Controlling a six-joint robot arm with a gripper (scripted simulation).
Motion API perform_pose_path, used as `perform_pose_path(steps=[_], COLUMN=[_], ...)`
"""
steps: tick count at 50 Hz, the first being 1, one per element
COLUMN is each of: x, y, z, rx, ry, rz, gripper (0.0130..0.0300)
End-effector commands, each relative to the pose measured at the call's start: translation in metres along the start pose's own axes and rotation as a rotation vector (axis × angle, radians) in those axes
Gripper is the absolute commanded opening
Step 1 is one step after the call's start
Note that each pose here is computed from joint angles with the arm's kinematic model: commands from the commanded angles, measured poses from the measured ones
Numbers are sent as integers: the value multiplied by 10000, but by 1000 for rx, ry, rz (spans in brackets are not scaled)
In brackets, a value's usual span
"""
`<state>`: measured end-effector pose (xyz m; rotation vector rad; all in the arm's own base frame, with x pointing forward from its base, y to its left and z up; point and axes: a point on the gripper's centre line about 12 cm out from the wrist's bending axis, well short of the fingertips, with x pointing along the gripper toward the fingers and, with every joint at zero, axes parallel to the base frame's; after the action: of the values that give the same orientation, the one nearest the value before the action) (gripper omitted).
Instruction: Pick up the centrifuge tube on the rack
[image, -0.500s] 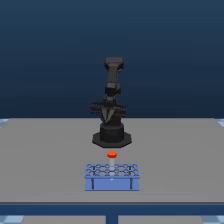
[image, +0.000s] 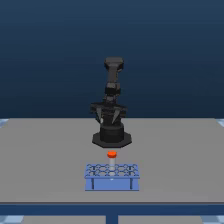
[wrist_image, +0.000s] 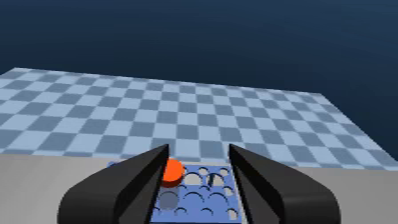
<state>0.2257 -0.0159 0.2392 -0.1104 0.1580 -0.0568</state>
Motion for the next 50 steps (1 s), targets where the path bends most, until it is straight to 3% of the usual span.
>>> perform_pose_path(steps=[1, 10, 15, 18, 20, 23, 25, 28, 30, 33, 35, 38, 40, 43, 50], x=[7, 47, 92, 154, 154, 233, 233, 326, 326, 425, 425, 513, 513, 587, 647], y=[2, 14, 27, 45, 45, 67, 67, 93, 93, 119, 119, 143, 143, 161, 176], z=[-1, -10, -19, -32, -32, -49, -49, -68, -68, -89, -89, -107, -107, -124, -138], rx=[1, 5, 10, 17, 17, 25, 25, 35, 35, 45, 45, 54, 54, 61, 67], ry=[3, 20, 39, 65, 65, 98, 98, 137, 137, 177, 177, 213, 213, 242, 265], rz=[1, 5, 9, 15, 15, 22, 22, 31, 31, 41, 41, 49, 49, 55, 60], gripper=[300, 300, 300, 300, 300, 300, 300, 300, 300, 300, 300, 300, 300, 300, 300])
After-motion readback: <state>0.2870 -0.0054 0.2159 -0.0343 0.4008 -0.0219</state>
